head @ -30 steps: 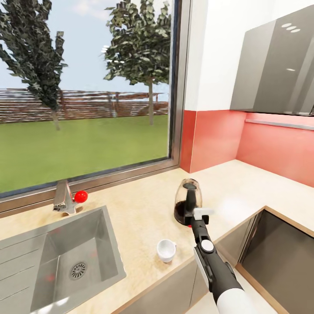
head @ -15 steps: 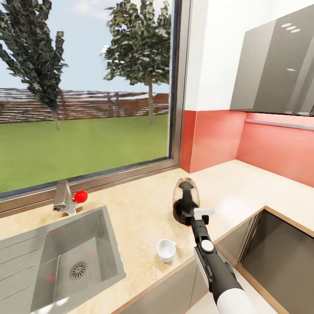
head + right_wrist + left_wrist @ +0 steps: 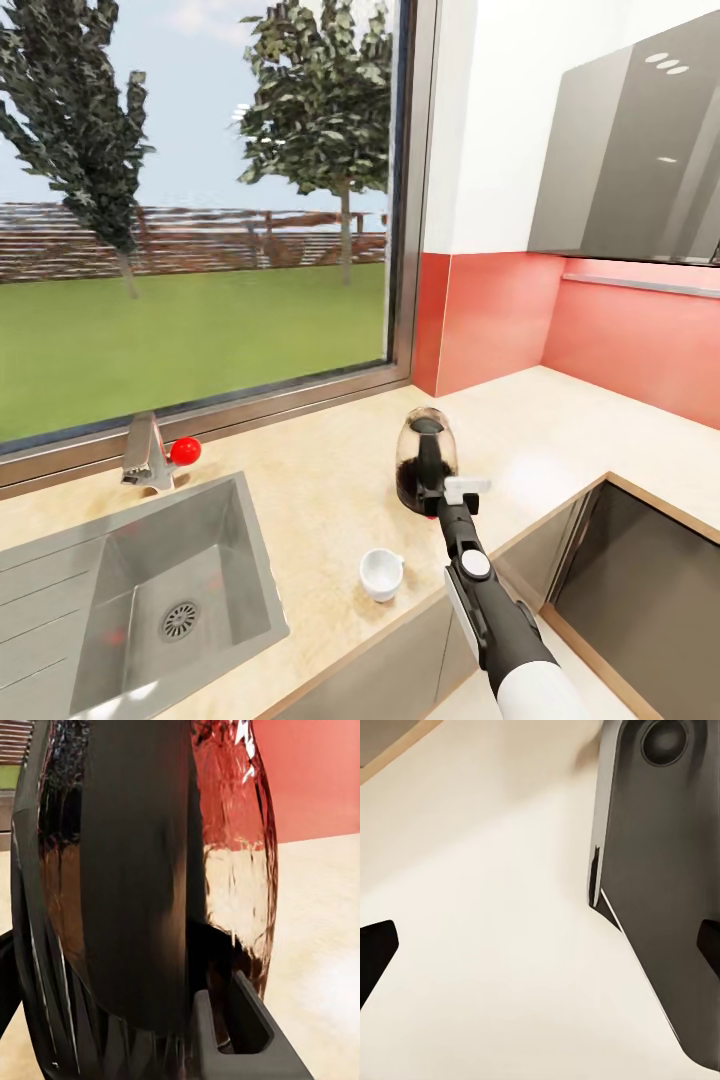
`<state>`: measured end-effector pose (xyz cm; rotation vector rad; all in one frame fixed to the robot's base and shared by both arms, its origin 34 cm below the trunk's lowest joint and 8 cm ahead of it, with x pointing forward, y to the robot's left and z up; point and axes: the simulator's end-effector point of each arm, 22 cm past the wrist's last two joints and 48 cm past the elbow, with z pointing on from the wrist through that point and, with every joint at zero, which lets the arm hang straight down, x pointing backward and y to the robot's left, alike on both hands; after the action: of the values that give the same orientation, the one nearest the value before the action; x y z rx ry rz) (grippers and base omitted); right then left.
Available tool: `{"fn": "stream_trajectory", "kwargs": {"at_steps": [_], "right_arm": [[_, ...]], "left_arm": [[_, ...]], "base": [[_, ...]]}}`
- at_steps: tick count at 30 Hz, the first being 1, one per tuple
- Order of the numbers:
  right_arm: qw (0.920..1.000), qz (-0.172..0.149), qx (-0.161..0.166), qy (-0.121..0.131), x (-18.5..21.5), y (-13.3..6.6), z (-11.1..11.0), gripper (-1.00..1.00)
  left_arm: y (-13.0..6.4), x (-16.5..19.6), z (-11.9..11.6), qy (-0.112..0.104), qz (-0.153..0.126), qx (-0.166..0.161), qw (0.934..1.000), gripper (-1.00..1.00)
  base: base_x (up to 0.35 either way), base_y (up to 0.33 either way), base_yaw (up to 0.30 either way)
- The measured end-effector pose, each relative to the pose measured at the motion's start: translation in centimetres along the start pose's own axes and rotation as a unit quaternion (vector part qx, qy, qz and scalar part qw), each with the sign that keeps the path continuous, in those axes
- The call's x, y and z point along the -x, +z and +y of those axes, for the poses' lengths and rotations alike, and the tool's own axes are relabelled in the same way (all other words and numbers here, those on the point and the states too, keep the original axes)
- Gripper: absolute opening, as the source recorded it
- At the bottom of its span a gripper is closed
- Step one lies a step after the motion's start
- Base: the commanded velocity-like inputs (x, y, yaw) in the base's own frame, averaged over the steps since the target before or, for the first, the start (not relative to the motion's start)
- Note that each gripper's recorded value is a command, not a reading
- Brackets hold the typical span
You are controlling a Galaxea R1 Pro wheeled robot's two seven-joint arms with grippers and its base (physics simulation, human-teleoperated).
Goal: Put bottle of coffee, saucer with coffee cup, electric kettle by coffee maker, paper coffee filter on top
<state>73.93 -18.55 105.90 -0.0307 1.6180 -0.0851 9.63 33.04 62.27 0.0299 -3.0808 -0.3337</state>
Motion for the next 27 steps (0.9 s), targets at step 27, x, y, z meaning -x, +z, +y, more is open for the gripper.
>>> {"fn": "stream_trajectory", "kwargs": {"at_steps": [27], "right_arm": [[0.9976,-0.069,-0.002,-0.004,9.9,0.3,-0.7,-1.00]], "left_arm": [[0.0,0.0,-0.1,-0.001,0.000,-0.001,1.0000,1.00]], "base": [[0.000,0.000,0.000]]}}
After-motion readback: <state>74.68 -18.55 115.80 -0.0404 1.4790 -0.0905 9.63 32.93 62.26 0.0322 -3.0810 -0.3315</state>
